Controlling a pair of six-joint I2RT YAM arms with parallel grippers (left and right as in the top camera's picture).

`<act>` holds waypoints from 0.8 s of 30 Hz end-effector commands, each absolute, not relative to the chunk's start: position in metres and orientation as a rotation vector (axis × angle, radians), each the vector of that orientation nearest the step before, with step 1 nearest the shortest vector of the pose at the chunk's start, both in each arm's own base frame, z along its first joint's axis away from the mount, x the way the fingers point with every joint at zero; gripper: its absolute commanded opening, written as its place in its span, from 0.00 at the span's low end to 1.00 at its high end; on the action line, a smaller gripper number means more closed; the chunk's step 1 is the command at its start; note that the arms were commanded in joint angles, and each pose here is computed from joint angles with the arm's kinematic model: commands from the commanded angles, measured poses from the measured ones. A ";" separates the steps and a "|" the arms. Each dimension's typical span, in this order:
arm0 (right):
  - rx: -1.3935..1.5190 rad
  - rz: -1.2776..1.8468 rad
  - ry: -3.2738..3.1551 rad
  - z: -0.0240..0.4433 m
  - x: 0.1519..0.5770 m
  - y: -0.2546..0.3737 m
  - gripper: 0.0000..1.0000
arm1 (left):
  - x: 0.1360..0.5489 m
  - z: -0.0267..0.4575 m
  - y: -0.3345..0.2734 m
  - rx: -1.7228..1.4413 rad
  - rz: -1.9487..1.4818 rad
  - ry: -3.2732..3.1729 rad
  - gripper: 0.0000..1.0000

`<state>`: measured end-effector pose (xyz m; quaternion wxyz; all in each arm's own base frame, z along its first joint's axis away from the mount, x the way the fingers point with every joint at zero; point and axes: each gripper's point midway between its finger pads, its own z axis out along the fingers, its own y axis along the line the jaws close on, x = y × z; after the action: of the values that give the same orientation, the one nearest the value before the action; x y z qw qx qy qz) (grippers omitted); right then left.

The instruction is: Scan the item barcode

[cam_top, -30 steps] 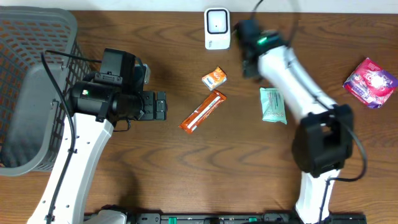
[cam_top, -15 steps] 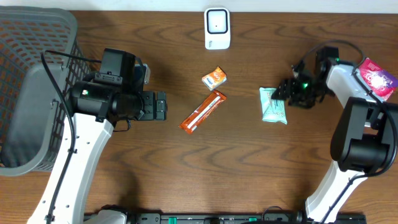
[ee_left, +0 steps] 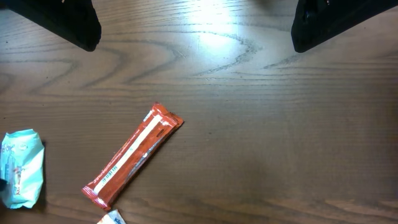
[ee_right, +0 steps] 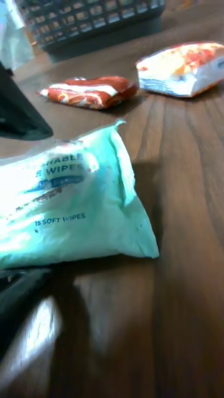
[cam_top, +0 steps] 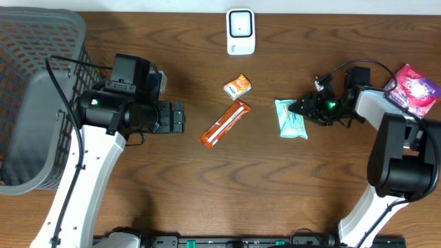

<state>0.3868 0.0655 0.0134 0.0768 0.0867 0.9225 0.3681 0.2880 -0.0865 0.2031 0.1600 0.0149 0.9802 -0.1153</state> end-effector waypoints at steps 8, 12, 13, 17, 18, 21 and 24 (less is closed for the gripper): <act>0.400 0.760 3.073 -0.049 0.332 0.045 0.75 | 0.289 0.202 -0.084 0.032 -0.316 2.801 0.98; 0.451 0.739 3.036 -0.063 0.332 0.055 0.63 | 0.289 0.202 -0.084 0.032 -0.315 2.801 0.98; 0.467 0.726 3.020 -0.068 0.333 0.060 0.61 | 0.289 0.202 -0.084 0.032 -0.316 2.801 0.98; 0.557 0.517 3.038 -0.081 0.331 0.061 0.30 | 0.289 0.202 -0.084 0.032 -0.316 2.801 0.98; 0.572 0.461 3.042 -0.082 0.331 0.060 0.14 | 0.289 0.202 -0.084 0.032 -0.316 2.801 0.98; 0.534 0.425 3.054 -0.083 0.330 0.068 0.01 | 0.289 0.202 -0.084 0.032 -0.316 2.801 0.98; 0.557 0.427 3.043 -0.066 0.341 0.068 0.01 | 0.289 0.202 -0.084 0.032 -0.316 2.801 0.98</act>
<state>0.3843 0.1038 -0.0028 0.0824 0.1359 0.9444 0.2880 0.2880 -0.0865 0.2032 0.1602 0.0149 0.9802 -0.1154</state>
